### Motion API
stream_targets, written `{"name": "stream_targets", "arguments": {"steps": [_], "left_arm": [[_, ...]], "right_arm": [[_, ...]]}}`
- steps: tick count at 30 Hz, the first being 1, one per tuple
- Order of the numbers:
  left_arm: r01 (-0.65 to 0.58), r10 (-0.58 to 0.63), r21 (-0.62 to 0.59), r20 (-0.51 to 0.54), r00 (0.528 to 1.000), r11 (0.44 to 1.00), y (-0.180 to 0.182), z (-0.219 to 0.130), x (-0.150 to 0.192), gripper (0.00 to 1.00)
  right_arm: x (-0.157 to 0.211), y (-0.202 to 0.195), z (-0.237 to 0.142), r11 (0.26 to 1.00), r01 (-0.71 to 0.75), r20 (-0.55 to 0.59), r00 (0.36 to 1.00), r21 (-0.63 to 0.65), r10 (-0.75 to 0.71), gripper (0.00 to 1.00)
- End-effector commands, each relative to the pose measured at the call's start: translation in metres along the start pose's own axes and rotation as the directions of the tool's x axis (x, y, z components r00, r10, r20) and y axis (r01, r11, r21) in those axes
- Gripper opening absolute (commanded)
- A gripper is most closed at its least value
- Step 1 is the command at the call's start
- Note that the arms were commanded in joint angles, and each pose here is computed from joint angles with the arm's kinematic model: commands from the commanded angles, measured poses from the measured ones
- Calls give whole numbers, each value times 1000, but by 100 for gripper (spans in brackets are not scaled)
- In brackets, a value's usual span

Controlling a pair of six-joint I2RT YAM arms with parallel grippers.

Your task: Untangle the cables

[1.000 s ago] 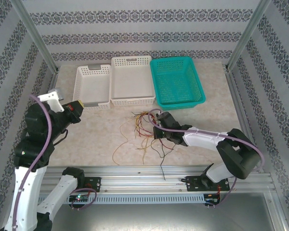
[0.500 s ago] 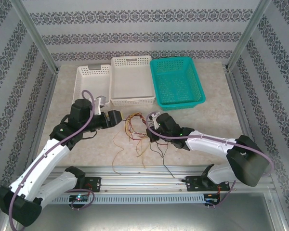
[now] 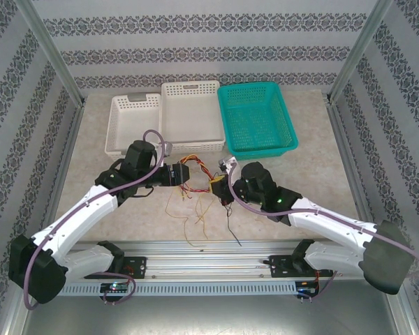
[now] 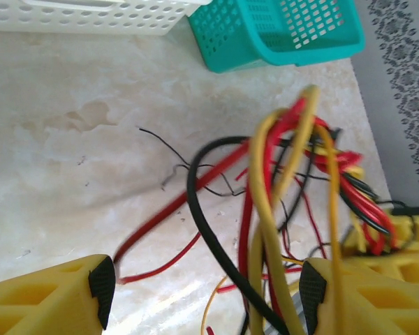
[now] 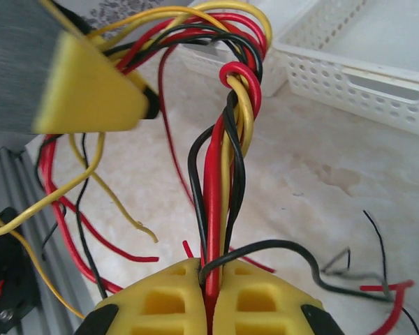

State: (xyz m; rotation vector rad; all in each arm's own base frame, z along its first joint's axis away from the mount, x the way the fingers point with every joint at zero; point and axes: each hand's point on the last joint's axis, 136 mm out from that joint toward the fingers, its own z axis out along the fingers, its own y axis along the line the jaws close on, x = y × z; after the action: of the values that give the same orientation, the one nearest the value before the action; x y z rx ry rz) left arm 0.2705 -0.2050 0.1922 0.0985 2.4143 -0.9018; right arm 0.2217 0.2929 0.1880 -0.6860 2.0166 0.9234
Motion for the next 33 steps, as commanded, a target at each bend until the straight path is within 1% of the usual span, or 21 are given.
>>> {"name": "stream_targets", "arguments": {"steps": [1, 3, 4, 5, 7, 10, 11, 12, 15, 17, 19, 21, 23, 24, 26, 29, 30, 33], "left_arm": [[-43, 43, 0, 13, 999, 999, -4, 3, -7, 71], [-44, 44, 2, 9, 999, 999, -5, 5, -8, 68], [-45, 45, 3, 6, 999, 999, -5, 6, -8, 63], [-47, 47, 4, 5, 999, 999, -6, 6, -8, 56], [-47, 47, -26, -1, 999, 999, 0, 5, -5, 31], [-61, 60, -59, -16, 998, 996, 8, 0, 3, 10], [-62, 61, -68, -23, 998, 996, 10, -2, 6, 4], [-61, 58, -87, -31, 998, 994, 14, -5, 9, 0], [-62, 53, -137, -72, 996, 989, 20, -12, 16, 0], [-84, 67, -160, -107, 992, 984, 21, -17, 17, 0], [-132, 104, -210, -139, 985, 969, 26, -26, 17, 0], [-181, 144, -235, -167, 975, 955, 28, -33, 16, 0], [-222, 177, -229, -203, 963, 948, 26, -39, 19, 0], [-242, 193, -230, -215, 957, 943, 25, -43, 20, 0], [-280, 228, -224, -232, 946, 933, 24, -49, 22, 0], [-292, 243, -194, -241, 939, 936, 21, -53, 28, 0], [-289, 242, -179, -242, 939, 940, 18, -52, 30, 0], [-297, 253, -132, -271, 929, 946, 13, -49, 39, 0]], "right_arm": [[-3, 23, -1, 993, 52, -3, 999, -109, -52, 0], [-5, 25, -1, 992, 53, -6, 998, -116, -54, 0], [-6, 25, -2, 992, 55, -2, 998, -113, -56, 0], [-7, 24, -3, 993, 56, 2, 998, -108, -56, 0], [-10, 22, -6, 994, 63, 16, 998, -89, -62, 0], [-14, 12, -14, 997, 70, 28, 997, -27, -69, 0], [-15, 7, -17, 998, 67, 32, 997, 4, -67, 0], [-15, 3, -20, 998, 67, 32, 997, 21, -67, 0], [-17, -20, -30, 990, 42, 30, 998, 132, -46, 0], [-16, -38, -35, 977, 20, 20, 999, 213, -25, 0], [-13, -57, -40, 958, -9, 15, 1000, 287, 5, 0], [-11, -75, -46, 930, -35, 20, 999, 366, 29, 0], [-10, -95, -54, 885, -58, 25, 998, 462, 52, 0], [-10, -107, -59, 851, -75, 33, 997, 520, 68, 0], [-8, -132, -75, 768, -118, 54, 993, 630, 108, 0], [-6, -161, -99, 649, -185, 101, 981, 738, 165, 0], [-7, -164, -104, 630, -195, 112, 979, 752, 170, 0], [-15, -167, -114, 611, -204, 138, 978, 765, 155, 0]]}}
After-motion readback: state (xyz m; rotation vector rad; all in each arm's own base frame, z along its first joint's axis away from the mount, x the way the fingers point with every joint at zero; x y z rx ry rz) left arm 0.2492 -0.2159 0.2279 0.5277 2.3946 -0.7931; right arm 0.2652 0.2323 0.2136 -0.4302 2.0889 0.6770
